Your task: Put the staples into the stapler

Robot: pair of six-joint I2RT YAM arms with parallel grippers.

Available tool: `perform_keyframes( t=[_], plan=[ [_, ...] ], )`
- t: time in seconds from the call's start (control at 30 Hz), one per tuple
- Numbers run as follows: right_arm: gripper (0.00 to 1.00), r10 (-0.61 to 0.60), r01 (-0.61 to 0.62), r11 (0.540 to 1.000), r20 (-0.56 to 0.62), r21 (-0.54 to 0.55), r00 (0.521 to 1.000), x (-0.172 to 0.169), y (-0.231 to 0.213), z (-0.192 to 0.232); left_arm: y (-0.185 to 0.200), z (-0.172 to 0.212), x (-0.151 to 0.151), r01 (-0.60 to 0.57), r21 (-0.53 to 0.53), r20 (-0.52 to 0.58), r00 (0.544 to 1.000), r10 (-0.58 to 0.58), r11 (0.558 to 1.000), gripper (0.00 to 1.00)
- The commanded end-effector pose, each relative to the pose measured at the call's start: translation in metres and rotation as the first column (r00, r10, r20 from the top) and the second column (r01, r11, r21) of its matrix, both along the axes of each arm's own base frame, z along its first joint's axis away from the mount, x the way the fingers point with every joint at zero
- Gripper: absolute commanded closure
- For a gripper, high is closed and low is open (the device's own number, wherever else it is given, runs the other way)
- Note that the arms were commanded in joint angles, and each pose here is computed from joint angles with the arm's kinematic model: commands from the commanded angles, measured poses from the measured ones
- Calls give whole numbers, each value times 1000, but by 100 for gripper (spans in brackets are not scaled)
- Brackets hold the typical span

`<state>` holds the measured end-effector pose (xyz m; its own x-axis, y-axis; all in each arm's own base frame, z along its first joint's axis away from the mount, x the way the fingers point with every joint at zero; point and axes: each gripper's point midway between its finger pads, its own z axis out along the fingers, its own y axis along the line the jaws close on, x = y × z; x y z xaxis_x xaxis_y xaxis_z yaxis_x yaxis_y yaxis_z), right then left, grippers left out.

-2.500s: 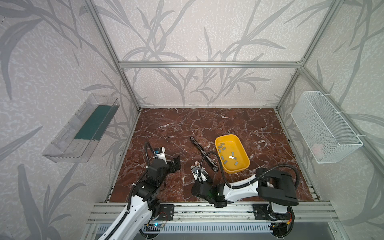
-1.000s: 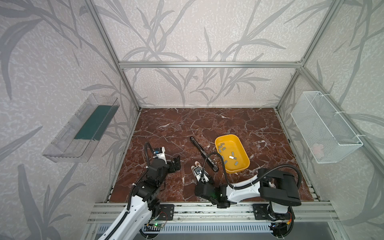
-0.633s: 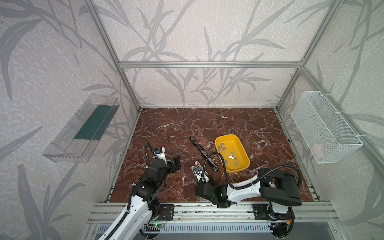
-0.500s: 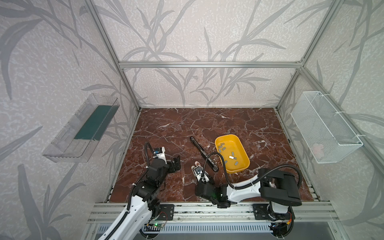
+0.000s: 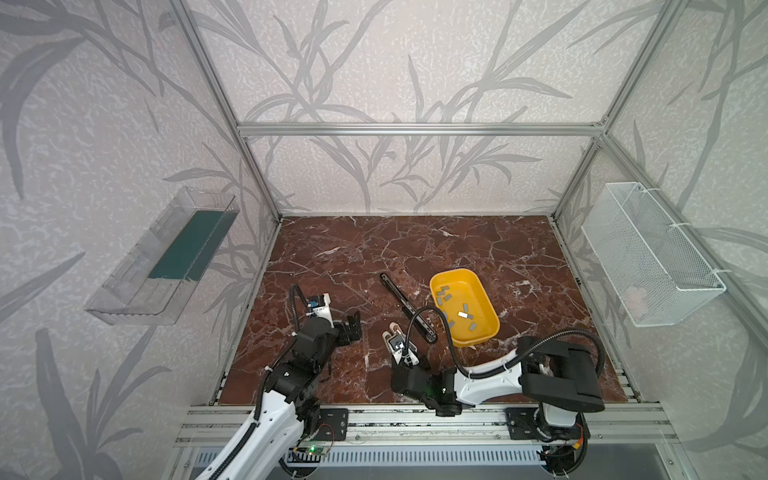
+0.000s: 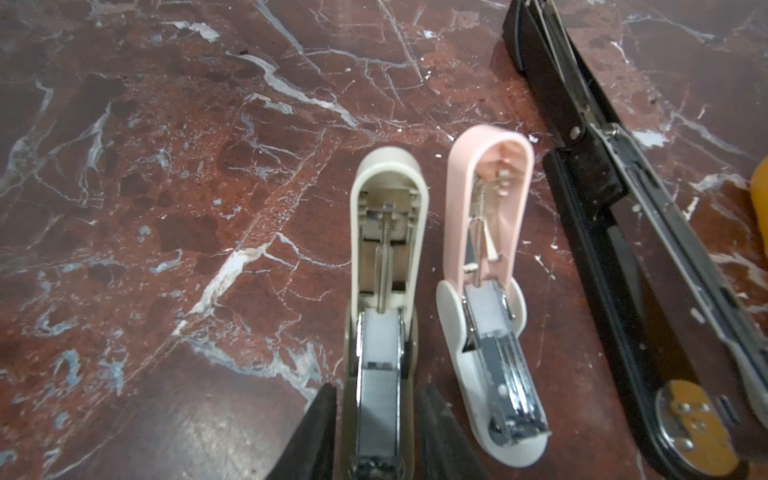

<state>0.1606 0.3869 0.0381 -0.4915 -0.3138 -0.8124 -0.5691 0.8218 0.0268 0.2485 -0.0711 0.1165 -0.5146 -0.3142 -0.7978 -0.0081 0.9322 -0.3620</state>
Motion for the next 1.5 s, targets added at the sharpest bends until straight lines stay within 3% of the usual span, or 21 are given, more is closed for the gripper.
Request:
perform_keyframes(
  t=[0.0, 0.2, 0.43, 0.8, 1.2, 1.47],
  plan=[
    [63, 1, -2, 1000, 29, 29, 1000, 3, -2, 24, -1, 4, 2, -7, -16, 13, 1000, 7, 1000, 1],
    [66, -20, 17, 998, 49, 54, 999, 9, -8, 43, -1, 5, 2, -8, -17, 16, 1000, 8, 1000, 1],
    [75, -28, 29, 999, -29, 19, 999, 22, -4, 19, -1, 5, 2, -8, -17, 15, 1000, 9, 1000, 1],
    [81, -45, 45, 999, -81, 3, 996, 28, -7, -2, -1, 3, 2, -8, -14, 10, 1000, 8, 1000, 1],
    [83, -39, 39, 999, -3, 24, 999, 27, -7, 30, -1, 4, 3, -7, -15, 11, 1000, 7, 1000, 1],
    [83, -18, 18, 1000, -7, 22, 1000, 25, 3, 30, -2, 4, 2, -6, -15, 10, 1000, 6, 1000, 1]
  ],
)
